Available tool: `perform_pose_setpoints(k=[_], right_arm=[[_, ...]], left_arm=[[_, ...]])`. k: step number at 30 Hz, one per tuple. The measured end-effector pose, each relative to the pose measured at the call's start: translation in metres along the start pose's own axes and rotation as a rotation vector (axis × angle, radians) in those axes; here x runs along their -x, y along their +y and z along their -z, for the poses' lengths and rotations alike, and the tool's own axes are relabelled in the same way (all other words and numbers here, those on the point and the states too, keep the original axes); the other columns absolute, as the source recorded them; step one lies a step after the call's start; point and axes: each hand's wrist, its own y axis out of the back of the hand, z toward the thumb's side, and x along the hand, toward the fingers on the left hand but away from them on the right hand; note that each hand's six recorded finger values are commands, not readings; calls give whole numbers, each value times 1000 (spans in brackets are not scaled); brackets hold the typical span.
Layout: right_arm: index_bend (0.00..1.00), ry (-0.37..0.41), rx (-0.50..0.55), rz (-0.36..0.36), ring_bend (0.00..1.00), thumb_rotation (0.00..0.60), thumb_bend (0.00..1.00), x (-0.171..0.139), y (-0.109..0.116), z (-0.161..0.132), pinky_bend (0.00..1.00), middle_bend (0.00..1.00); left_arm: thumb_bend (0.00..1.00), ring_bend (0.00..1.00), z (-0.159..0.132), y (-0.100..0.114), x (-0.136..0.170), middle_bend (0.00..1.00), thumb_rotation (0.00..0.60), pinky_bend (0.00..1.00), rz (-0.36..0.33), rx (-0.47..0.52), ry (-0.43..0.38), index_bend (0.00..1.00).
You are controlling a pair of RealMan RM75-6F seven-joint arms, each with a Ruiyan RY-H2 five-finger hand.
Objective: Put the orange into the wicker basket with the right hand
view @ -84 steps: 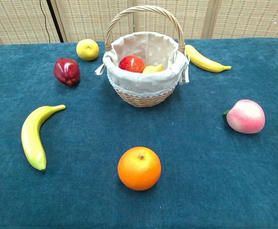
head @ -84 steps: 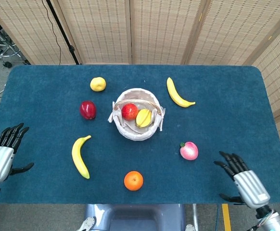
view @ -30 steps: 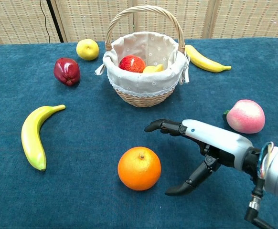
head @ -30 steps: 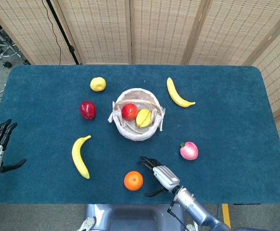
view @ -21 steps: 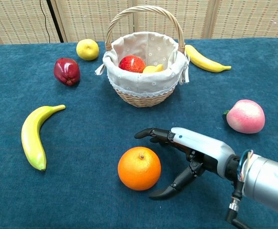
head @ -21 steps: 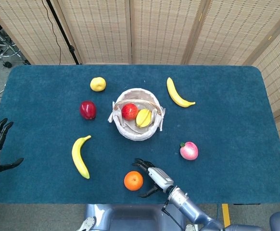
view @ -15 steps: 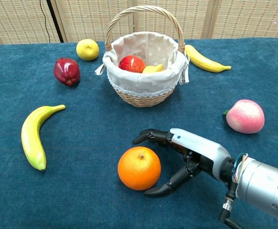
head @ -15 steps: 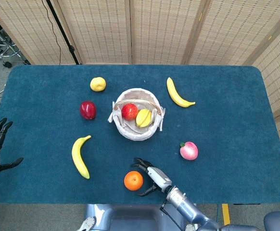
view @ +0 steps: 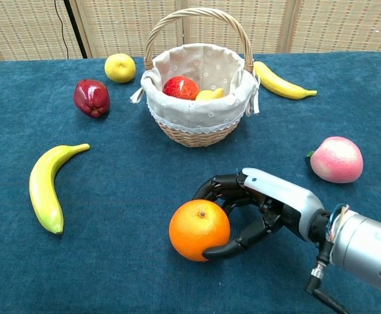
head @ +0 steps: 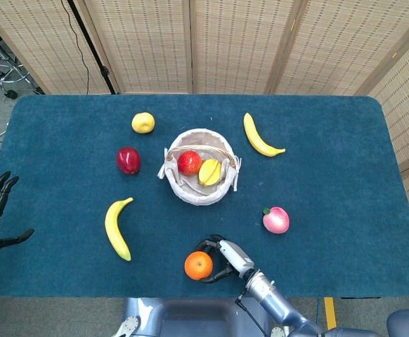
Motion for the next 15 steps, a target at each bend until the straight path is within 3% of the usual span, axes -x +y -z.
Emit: perform_pose_setpoints(k=[5, 12, 15], right_arm=[[819, 22, -136, 97, 674, 600, 366, -1, 22, -1, 762, 613], [821, 98, -400, 359, 671, 600, 365, -19, 93, -29, 762, 614], [821, 122, -464, 421, 671, 600, 365, -29, 118, -45, 763, 615]], left_arm=[[112, 0, 1, 0, 0, 0, 600, 0, -1, -1, 1, 0], [112, 0, -3, -4, -1, 0, 600, 0, 14, -11, -8, 0], [111, 0, -4, -7, -2, 0, 600, 0, 23, -17, -12, 0]])
